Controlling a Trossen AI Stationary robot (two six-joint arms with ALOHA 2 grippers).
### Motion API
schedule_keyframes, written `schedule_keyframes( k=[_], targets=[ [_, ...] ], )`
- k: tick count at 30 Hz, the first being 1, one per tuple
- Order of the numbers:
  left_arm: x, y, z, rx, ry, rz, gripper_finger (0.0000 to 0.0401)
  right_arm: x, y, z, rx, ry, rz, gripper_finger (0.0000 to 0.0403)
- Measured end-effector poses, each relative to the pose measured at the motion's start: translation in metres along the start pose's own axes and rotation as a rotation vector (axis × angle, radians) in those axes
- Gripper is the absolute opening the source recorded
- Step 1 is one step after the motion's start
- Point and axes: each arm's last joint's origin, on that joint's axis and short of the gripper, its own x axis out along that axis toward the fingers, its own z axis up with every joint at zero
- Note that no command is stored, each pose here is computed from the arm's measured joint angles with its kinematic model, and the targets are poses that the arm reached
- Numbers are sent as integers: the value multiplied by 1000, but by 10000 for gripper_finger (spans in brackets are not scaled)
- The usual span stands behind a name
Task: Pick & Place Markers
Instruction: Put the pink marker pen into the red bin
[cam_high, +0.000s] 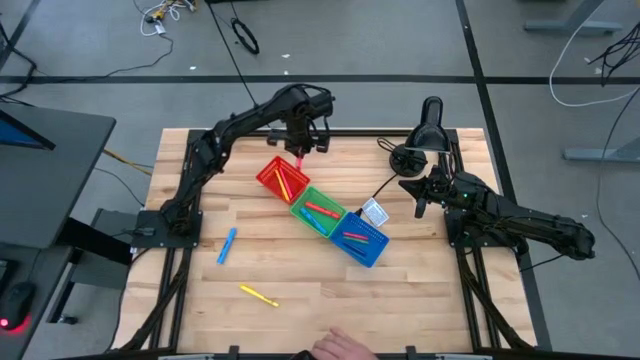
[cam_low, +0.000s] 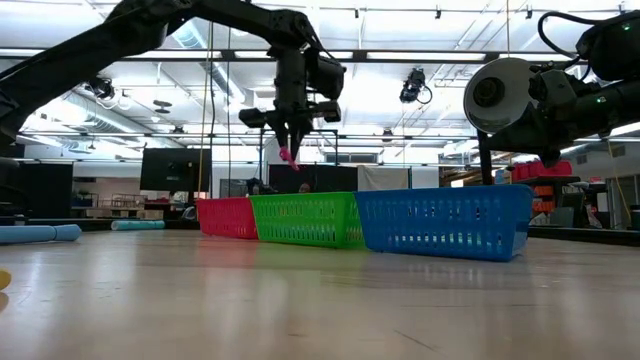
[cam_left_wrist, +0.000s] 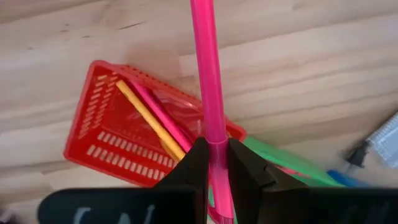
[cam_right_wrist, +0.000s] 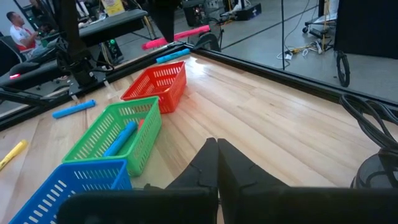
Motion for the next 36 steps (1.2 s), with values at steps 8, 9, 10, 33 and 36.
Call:
schedule_keyframes(
  k=[8, 9, 10, 33, 36],
  targets=[
    [-6, -3, -8, -111, -36, 8, 39, 0, 0, 0, 0, 0, 0, 0],
    [-9, -3, -9, -118, -46, 9, 39, 0, 0, 0, 0, 0, 0, 0],
    [-10, -2, -10, -119, -53, 8, 39, 0, 0, 0, 0, 0, 0, 0],
    [8, 56, -73, -483, -10, -64, 39, 0, 0, 0, 0, 0, 0, 0],
    [21, 50, -70, -525, -22, -133, 39, 0, 0, 0, 0, 0, 0, 0]
  ],
)
